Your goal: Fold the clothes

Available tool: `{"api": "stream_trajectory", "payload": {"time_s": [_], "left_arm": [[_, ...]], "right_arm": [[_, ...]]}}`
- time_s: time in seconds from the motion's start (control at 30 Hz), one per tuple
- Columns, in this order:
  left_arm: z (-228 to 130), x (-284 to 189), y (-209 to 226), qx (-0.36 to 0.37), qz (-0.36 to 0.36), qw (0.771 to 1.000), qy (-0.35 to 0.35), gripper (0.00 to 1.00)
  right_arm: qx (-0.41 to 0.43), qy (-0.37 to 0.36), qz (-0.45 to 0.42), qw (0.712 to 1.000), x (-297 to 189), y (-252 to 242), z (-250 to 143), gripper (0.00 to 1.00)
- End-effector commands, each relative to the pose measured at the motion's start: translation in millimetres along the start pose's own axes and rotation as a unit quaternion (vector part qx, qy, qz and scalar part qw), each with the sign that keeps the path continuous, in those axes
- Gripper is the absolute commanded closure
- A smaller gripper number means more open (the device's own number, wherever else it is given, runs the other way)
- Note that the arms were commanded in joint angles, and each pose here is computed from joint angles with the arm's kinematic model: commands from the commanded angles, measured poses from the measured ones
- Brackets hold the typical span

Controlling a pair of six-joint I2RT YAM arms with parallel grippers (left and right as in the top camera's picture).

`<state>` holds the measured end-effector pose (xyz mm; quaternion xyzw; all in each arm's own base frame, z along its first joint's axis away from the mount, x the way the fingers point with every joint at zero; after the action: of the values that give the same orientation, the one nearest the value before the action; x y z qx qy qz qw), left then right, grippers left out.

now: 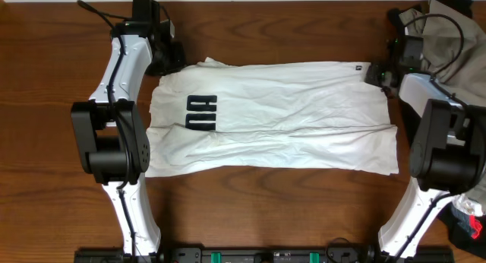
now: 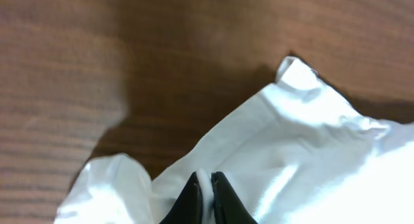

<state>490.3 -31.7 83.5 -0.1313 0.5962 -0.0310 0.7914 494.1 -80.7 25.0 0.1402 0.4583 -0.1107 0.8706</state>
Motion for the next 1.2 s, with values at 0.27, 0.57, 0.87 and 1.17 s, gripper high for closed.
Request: {"api": "stream_trajectory", "payload": {"time_s": [0.27,0.57,0.87,1.17], "left_arm": [[-5.4,-64.5,8.0,-0.007,0.04,0.999,-0.018,0.94],[-30.1,-85.7,7.4,-0.014,0.046,0.999,0.02,0.95],[-50.1,-88.9,24.8,-0.019,0.101,0.993,0.061,0.94],[-70.8,-94.2,31.9,-0.023,0.124,0.986,0.106,0.94]], "right_arm": [[0.007,-0.017,-0.005,1.0,-73.2,-9.5,29.0,0.99],[0.011,0.077,-0.009,0.997,-100.5,-11.4,-11.4,0.99],[0.01,0.112,-0.047,0.993,-136.5,-22.3,-27.8,0.99],[0.008,0.117,-0.07,0.991,-147.0,-29.0,-30.9,0.99]]}}
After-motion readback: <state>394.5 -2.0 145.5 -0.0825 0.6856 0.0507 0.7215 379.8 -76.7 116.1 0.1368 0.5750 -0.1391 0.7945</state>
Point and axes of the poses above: each gripper's point midway between its finger pads, its own x axis out along the fingers, its own y axis along the line the jaws close on, z = x × y, the point moved 2 cm from there along -x, back along the fingers, and after that the axes turned 1 degree about x, right-handed, at the moved point
